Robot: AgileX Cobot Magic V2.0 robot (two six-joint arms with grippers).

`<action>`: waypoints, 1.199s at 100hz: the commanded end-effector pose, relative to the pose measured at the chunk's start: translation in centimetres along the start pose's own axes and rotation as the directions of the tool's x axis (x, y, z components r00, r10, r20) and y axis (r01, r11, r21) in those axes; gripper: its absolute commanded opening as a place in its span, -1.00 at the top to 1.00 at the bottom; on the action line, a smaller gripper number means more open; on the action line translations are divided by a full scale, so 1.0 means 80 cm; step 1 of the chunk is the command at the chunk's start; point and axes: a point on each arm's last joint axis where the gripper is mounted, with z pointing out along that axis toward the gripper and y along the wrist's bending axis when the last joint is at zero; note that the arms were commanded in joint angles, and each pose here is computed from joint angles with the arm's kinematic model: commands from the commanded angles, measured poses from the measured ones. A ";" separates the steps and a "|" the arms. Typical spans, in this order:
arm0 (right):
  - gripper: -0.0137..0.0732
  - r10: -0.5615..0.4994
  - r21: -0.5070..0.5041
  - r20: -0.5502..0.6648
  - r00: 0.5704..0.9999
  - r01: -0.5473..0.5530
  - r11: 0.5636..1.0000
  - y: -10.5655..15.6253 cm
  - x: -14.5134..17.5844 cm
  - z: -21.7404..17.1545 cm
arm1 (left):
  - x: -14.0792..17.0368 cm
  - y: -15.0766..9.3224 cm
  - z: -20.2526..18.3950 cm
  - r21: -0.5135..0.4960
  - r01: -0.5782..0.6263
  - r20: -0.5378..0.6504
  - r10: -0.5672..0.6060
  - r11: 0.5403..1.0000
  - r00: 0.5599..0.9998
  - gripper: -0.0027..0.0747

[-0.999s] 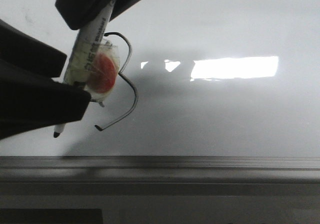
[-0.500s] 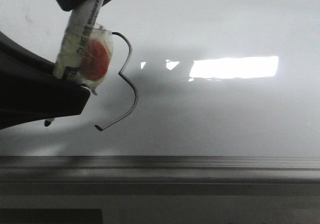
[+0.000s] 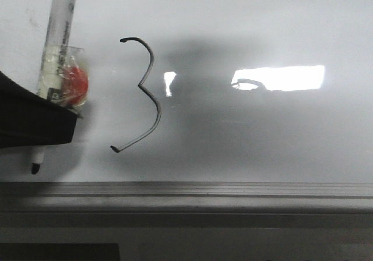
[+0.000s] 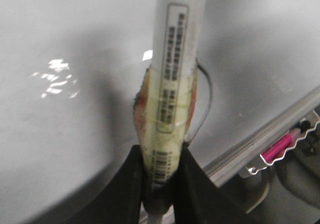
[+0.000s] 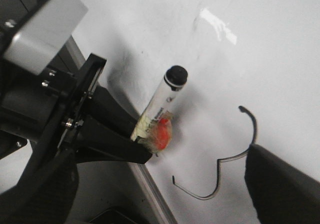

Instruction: Write number 3 on whiteboard

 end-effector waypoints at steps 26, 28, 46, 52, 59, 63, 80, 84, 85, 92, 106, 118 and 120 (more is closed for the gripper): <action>-0.52 -0.011 0.036 0.198 0.980 0.004 0.999 -0.001 -0.029 -0.046 | -0.015 0.015 0.008 -0.071 0.283 0.047 -0.280 0.957 0.959 0.98; -0.52 -0.011 0.036 0.198 0.980 0.004 0.999 -0.001 -0.029 -0.046 | -0.014 0.016 0.009 -0.075 0.283 0.042 -0.280 0.956 0.959 0.98; -0.52 -0.011 0.035 0.197 0.980 0.004 0.999 -0.001 -0.029 -0.046 | -0.015 0.017 0.014 -0.083 0.282 0.048 -0.279 0.956 0.959 0.98; -0.52 -0.011 0.035 0.197 0.980 0.004 0.999 -0.001 -0.029 -0.046 | -0.017 0.016 0.015 -0.082 0.280 0.051 -0.277 0.956 0.960 0.98; -0.52 -0.011 0.035 0.197 0.980 0.004 0.999 -0.001 -0.029 -0.046 | -0.017 0.016 0.014 -0.081 0.279 0.054 -0.275 0.957 0.960 0.98; -0.52 -0.011 0.035 0.197 0.980 0.004 0.999 -0.001 -0.029 -0.046 | -0.017 0.016 0.014 -0.081 0.279 0.054 -0.275 0.957 0.960 0.97; -0.52 -0.011 0.035 0.197 0.980 0.004 0.999 -0.001 -0.029 -0.046 | -0.018 0.016 0.014 -0.081 0.279 0.056 -0.275 0.957 0.960 0.43; -0.52 -0.011 0.035 0.197 0.980 0.004 0.999 -0.001 -0.029 -0.046 | -0.018 0.016 0.014 -0.081 0.279 0.056 -0.275 0.957 0.960 0.22; -0.52 -0.011 0.035 0.197 0.980 0.004 0.999 -0.001 -0.029 -0.046 | -0.018 0.016 0.014 -0.081 0.279 0.056 -0.275 0.957 0.960 0.16; -0.52 -0.011 0.035 0.197 0.980 0.004 0.999 -0.001 -0.029 -0.046 | -0.017 0.016 0.015 -0.083 0.269 0.049 -0.266 0.960 0.963 -0.04; -0.52 -0.035 0.047 0.178 0.983 0.027 0.999 -0.002 -0.027 -0.047 | -0.016 0.015 0.012 -0.077 0.251 0.037 -0.249 0.965 0.968 -0.08; -0.44 -0.071 0.065 0.162 0.984 0.061 0.996 -0.002 -0.024 -0.058 | -0.020 0.014 -0.004 -0.057 0.205 0.039 -0.203 0.977 0.978 -0.07; -0.40 -0.071 0.067 0.166 0.984 0.060 0.996 -0.002 -0.024 -0.061 | -0.020 0.014 -0.007 -0.055 0.202 0.040 -0.200 0.978 0.979 -0.06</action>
